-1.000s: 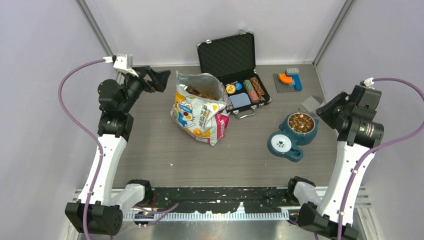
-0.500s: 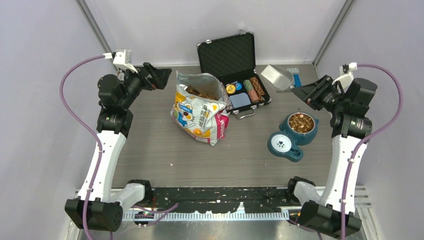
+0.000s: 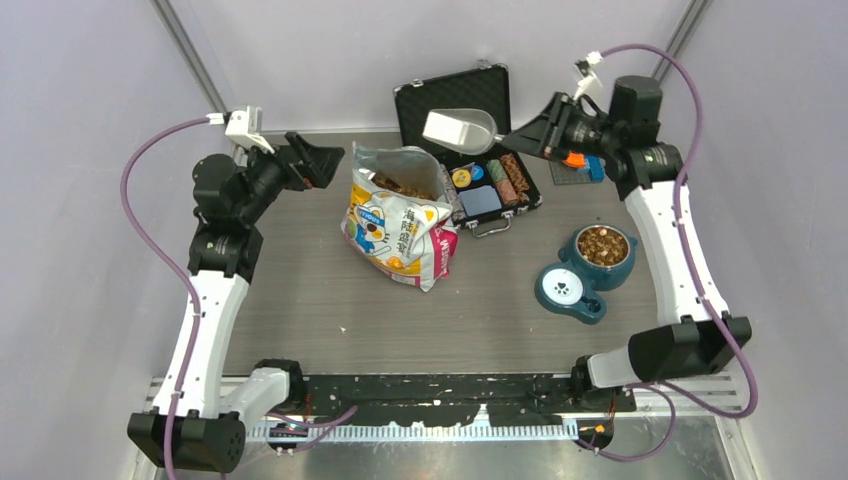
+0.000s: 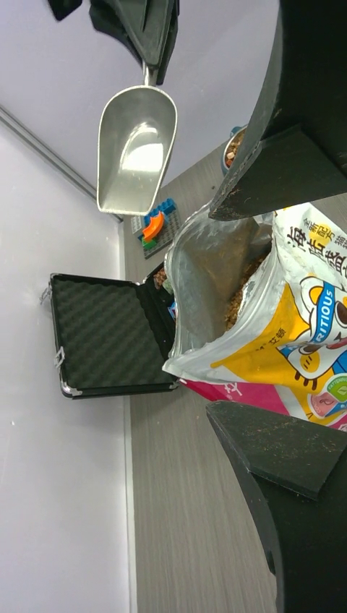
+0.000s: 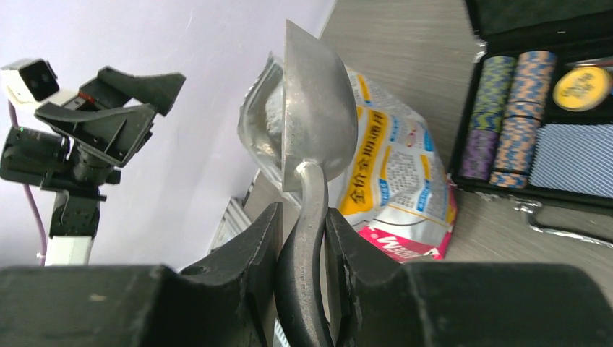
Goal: Serve the pet food
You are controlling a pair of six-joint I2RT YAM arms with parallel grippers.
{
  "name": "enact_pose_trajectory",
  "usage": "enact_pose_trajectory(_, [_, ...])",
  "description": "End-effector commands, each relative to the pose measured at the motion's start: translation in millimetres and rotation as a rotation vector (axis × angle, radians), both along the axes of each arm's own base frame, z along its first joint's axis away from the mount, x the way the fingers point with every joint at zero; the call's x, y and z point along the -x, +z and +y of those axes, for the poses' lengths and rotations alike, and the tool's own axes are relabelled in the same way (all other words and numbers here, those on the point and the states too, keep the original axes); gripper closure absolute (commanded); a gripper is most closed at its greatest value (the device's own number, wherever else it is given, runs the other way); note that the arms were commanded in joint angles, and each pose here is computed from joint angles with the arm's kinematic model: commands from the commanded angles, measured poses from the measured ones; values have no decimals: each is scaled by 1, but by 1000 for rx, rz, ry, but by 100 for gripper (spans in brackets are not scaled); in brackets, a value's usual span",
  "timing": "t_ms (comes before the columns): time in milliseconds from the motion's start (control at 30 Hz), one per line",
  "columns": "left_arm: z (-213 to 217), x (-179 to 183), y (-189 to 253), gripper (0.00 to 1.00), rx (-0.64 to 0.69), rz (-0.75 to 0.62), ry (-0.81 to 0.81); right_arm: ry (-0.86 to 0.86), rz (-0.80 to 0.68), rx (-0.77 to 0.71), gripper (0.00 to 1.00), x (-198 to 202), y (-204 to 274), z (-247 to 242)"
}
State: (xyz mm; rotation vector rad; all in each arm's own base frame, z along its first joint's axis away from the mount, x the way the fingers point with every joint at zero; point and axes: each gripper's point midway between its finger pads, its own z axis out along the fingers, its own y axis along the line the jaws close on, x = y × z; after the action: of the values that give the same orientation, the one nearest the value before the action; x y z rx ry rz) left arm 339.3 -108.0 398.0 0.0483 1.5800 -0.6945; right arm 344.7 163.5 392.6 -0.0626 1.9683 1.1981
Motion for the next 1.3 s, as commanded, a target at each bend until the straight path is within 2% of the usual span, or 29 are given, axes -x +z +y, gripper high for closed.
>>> enact_pose_trajectory(0, [5, 10, 11, 1, -17, -41, 18, 137, -87, 53, 95, 7, 23, 36])
enact_pose_trajectory(33, [5, 10, 10, 1, -23, -39, 15, 143, -128, 87, 95, 8, 31, 38])
enact_pose_trajectory(67, [6, 9, 10, 1, -30, -42, 16, 143, -63, 126, 95, 7, 14, 43])
enact_pose_trajectory(267, [8, 0, 7, 1, -74, -17, 28, 174, -102, 288, 95, 17, 9, 56])
enact_pose_trajectory(367, [6, -4, 6, 1, -76, 0, 15, 160, -112, 458, 95, 19, -7, 57])
enact_pose_trajectory(500, [2, -7, 1, 1, -87, 19, -12, 193, -110, 603, 95, 21, -18, 67])
enact_pose_trajectory(733, [1, -14, -8, 1, -109, 44, -24, 232, -131, 779, 95, 18, -37, 84])
enact_pose_trajectory(900, [-3, -21, -9, 1, -116, 59, -49, 186, -169, 953, 95, 3, -55, 87])
enact_pose_trajectory(1067, [-8, -27, -12, 1, -110, 64, -82, 173, -185, 975, 95, -11, -58, 100])
enact_pose_trajectory(1267, [-10, -35, -17, 1, -123, 88, -94, 183, -143, 981, 95, -27, -85, 115])
